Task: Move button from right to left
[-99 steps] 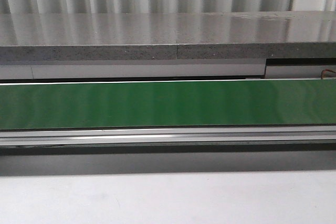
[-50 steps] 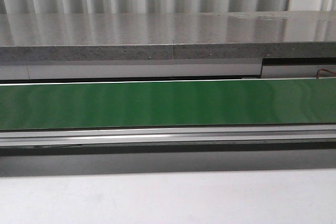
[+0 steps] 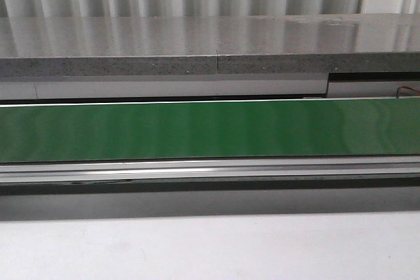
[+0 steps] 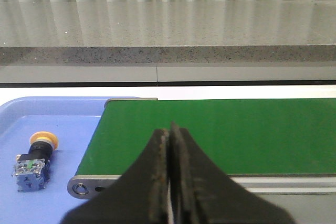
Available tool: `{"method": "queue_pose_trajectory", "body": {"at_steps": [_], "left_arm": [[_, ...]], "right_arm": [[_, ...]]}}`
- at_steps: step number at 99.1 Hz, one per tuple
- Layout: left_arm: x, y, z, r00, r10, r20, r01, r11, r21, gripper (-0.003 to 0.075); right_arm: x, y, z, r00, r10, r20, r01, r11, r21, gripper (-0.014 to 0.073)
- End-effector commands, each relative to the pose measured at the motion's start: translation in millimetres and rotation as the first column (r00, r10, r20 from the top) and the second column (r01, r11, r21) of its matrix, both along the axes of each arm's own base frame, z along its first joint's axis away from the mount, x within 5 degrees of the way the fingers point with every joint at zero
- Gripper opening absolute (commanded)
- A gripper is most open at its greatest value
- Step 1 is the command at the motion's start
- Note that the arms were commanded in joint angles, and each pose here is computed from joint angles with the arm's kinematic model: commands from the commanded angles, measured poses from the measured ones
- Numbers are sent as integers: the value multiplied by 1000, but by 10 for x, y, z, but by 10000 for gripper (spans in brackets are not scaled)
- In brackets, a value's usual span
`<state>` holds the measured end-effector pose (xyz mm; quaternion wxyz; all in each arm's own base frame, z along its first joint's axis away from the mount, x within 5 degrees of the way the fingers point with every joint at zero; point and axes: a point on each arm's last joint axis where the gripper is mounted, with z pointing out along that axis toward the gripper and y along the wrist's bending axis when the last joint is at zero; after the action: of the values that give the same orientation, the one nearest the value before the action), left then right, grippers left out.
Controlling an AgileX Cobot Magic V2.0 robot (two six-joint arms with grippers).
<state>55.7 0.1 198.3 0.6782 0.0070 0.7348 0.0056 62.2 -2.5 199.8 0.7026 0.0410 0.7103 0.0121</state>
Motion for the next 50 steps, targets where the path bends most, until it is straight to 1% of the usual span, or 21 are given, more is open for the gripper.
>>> {"method": "queue_pose_trajectory", "body": {"at_steps": [1,9,31,50], "left_arm": [[-13,-7,17,995,-10,98,12,1000,-14,-20],[-13,-7,17,995,-10,98,12,1000,-14,-20],[-13,-7,17,995,-10,98,12,1000,-14,-20],[-13,-7,17,995,-10,98,12,1000,-14,-20]], "right_arm": [[-40,0,131,993,-4,115,6,1000,-15,-66],[-87,0,151,987,-7,159,12,999,-33,-66],[-77,-2,106,994,-8,107,12,999,-32,-66],[-77,-2,100,995,-8,102,12,999,-31,-66]]}}
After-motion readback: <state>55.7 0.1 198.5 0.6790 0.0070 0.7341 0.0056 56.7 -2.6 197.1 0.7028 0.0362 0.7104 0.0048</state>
